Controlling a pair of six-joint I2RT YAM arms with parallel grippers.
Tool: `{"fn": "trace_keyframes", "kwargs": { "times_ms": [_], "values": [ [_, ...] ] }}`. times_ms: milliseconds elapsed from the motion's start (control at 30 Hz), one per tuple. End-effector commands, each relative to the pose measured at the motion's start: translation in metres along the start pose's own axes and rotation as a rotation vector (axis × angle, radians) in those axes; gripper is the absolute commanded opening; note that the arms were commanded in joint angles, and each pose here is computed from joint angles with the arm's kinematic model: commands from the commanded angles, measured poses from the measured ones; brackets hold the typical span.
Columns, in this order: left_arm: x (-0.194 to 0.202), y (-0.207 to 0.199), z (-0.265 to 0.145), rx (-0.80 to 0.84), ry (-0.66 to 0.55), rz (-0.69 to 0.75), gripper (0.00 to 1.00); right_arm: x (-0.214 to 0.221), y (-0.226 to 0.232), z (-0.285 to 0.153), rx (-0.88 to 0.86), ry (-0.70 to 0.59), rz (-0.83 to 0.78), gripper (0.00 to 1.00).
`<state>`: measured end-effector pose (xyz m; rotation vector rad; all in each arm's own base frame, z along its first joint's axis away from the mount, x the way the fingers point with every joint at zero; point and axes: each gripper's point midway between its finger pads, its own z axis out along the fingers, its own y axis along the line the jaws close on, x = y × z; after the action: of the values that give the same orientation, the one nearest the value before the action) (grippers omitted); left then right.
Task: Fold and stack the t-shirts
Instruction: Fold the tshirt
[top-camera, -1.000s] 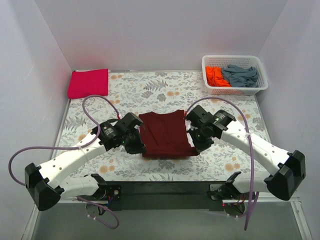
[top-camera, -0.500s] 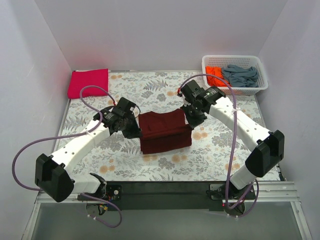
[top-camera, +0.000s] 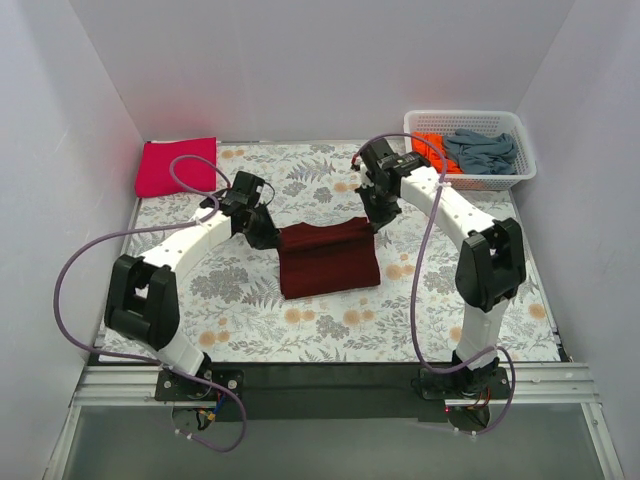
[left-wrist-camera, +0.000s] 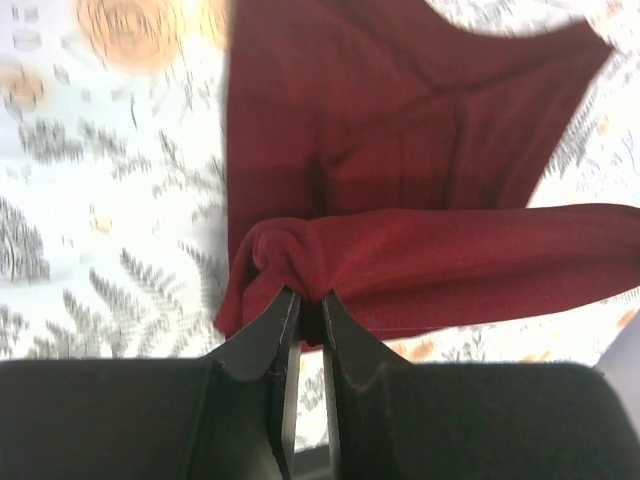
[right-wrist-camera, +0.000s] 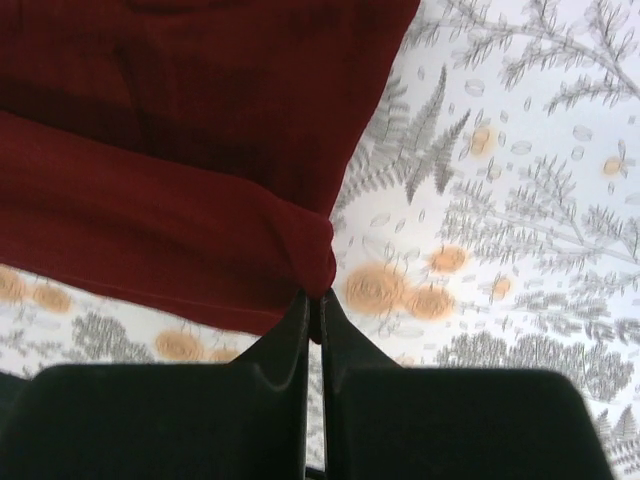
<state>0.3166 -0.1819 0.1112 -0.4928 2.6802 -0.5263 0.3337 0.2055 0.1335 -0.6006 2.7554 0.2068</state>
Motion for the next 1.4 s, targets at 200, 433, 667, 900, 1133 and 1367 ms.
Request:
{"fn": "trace_keyframes", "kwargs": {
  "times_ms": [200, 433, 667, 900, 1133, 1367],
  "values": [
    [-0.052, 0.008, 0.050, -0.006, -0.101, -0.004, 0.00, -0.048, -0.028, 0.057, 0.040, -0.117, 0.011, 0.01],
    [-0.059, 0.014, 0.072, -0.020, -0.127, -0.012, 0.00, -0.041, -0.041, 0.088, 0.052, -0.130, 0.049, 0.07],
    [-0.071, 0.004, 0.046, 0.010, -0.195, 0.010, 0.54, -0.050, -0.039, 0.063, 0.049, -0.203, 0.075, 0.32],
    [-0.063, -0.022, -0.020, 0.133, -0.309, 0.086, 0.78, -0.067, -0.013, 0.001, -0.084, -0.414, 0.043, 0.45],
    [-0.015, -0.047, -0.013, 0.328, -0.203, 0.160, 0.51, -0.048, 0.044, 0.005, -0.430, -0.437, -0.088, 0.47],
    [-0.042, -0.060, 0.031, 0.337, -0.202, 0.132, 0.32, -0.062, 0.056, 0.048, -0.580, -0.413, -0.110, 0.47]
  ]
}}
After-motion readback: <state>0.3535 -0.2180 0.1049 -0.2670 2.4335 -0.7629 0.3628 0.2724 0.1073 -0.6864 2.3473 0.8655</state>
